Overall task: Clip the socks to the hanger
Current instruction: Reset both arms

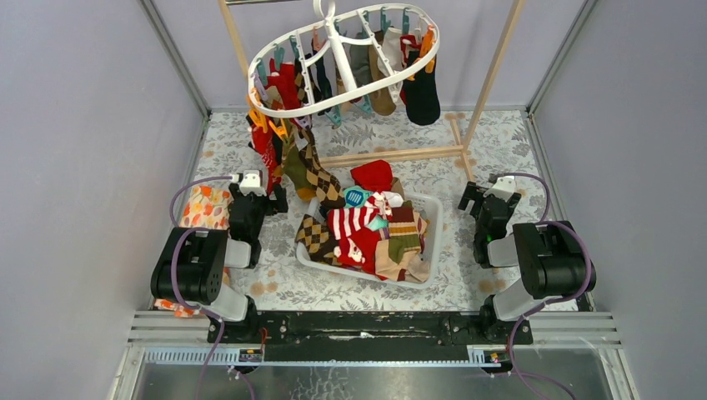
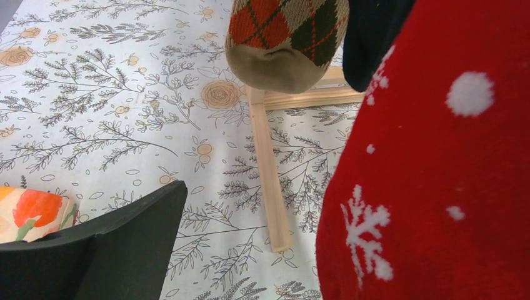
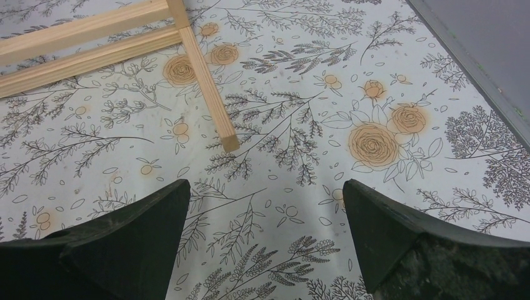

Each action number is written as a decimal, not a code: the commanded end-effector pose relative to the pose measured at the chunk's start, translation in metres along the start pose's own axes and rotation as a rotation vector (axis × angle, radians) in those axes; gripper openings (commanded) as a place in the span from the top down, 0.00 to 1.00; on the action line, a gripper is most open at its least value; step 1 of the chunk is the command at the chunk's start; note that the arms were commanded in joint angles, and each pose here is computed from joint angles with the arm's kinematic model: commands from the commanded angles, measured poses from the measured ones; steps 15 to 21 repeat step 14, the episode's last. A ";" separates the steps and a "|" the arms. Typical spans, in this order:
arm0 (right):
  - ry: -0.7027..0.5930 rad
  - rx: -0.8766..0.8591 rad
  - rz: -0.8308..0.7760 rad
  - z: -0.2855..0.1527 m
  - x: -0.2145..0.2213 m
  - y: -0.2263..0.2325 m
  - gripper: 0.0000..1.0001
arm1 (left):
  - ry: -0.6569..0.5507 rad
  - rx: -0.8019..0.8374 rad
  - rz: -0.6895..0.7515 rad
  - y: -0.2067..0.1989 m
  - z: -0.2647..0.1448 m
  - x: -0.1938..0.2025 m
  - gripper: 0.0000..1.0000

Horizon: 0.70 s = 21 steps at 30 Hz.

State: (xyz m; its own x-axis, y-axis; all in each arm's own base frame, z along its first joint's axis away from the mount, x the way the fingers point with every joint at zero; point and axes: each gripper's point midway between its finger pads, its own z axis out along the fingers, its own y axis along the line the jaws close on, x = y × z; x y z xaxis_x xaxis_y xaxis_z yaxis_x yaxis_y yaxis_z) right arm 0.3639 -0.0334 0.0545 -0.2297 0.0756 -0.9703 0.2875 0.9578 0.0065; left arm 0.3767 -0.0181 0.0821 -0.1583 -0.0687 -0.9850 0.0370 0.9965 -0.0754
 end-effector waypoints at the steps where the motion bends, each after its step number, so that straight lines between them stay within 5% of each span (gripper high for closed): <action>1: -0.054 -0.019 0.026 0.002 -0.016 0.004 0.00 | -0.069 -0.030 0.023 0.006 0.003 -0.017 0.01; 21: -0.055 -0.019 0.027 0.002 -0.016 0.004 0.00 | -0.070 -0.034 0.027 0.007 0.003 -0.018 0.01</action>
